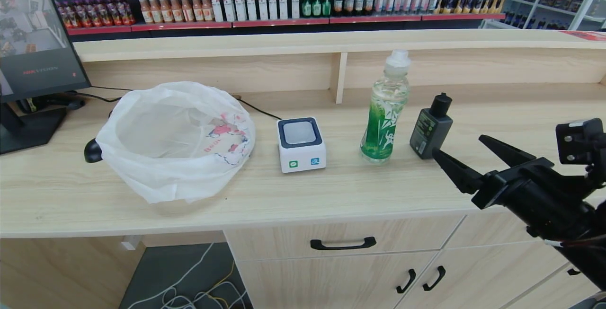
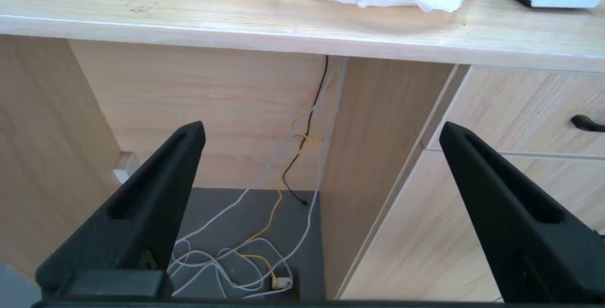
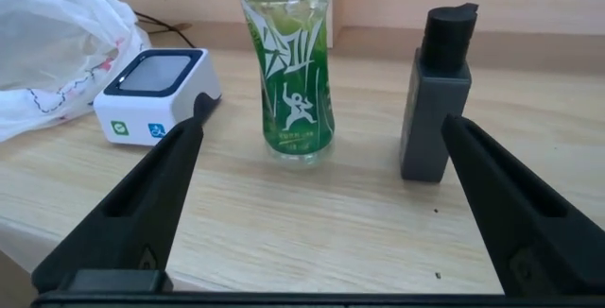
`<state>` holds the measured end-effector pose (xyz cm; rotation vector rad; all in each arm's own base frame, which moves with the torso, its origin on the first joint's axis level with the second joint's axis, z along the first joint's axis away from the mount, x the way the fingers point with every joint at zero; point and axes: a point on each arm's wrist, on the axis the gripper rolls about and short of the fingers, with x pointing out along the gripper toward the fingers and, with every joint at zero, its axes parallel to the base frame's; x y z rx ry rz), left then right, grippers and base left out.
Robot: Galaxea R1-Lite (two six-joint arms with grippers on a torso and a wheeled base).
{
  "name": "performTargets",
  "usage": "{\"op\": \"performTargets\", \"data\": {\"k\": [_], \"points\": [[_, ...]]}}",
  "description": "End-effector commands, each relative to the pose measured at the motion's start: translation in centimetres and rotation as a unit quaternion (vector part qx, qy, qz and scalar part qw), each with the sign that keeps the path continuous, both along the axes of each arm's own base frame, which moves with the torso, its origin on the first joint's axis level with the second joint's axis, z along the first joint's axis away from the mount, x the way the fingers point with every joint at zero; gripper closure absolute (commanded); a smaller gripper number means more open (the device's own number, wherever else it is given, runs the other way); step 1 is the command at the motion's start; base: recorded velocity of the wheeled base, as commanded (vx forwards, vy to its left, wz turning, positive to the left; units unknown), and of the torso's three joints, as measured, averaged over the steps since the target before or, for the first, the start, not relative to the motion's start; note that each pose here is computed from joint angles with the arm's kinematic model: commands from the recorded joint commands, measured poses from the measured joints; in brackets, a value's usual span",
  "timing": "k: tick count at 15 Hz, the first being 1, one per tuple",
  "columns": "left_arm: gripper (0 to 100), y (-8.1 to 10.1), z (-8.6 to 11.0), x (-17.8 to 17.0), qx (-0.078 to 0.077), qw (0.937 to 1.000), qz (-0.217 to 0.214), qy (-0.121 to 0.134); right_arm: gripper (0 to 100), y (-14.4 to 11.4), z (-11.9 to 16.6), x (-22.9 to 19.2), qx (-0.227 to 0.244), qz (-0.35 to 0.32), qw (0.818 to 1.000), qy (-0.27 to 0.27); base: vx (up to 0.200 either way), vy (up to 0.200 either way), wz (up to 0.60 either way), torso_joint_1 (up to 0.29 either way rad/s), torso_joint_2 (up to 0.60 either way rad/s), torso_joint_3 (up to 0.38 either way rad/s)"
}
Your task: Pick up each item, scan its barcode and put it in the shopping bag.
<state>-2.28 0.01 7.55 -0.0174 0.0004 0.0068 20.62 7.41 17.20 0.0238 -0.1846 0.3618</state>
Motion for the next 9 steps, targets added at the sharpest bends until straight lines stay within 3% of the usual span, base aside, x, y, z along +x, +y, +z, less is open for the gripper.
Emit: {"op": "performTargets", "data": {"k": [1,5,9], "points": [[0,0.0,0.0,0.0,0.0,1.0,0.0,0.0,0,1.1,0.1,2.0,-0.001,0.008,1.0,-0.005,0.0,0.0,0.0,0.0,0.0,0.0],[0,0.0,0.0,0.0,0.0,1.0,0.0,0.0,0,3.4,-0.1,5.8,-0.005,0.018,1.0,-0.016,0.0,0.0,0.0,0.0,0.0,0.0],[0,0.0,0.0,0.0,0.0,1.0,0.0,0.0,0,4.1,0.3,8.8,0.01,-0.021,0.999,-0.033,0.0,0.0,0.0,0.0,0.0,0.0]]}}
